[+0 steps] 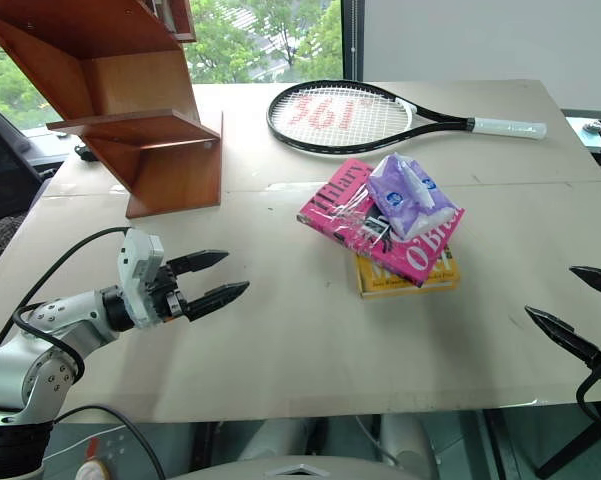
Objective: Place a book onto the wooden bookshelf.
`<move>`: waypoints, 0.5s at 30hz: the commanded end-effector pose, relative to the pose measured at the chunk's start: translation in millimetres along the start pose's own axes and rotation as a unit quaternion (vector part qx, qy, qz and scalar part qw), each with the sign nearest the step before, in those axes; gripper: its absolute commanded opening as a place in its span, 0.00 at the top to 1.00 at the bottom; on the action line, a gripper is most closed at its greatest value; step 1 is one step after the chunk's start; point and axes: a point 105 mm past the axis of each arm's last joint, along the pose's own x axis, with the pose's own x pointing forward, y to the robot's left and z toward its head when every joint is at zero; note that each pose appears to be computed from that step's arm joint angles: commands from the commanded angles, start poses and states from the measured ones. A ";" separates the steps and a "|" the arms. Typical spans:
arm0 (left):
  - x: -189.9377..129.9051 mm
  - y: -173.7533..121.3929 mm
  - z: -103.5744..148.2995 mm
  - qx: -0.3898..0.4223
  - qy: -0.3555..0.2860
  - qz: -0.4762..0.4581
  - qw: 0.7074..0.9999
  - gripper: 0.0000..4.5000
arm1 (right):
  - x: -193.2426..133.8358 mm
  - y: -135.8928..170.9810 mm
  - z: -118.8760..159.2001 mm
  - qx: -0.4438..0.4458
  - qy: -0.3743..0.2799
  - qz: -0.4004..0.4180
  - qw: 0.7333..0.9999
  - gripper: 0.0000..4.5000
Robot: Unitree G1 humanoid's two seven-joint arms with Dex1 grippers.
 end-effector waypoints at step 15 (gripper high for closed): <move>39.0 -25.7 73.2 0.066 -0.109 -0.053 0.990 0.00 | 72.7 13.5 47.8 -0.001 -0.073 -0.021 0.997 0.01</move>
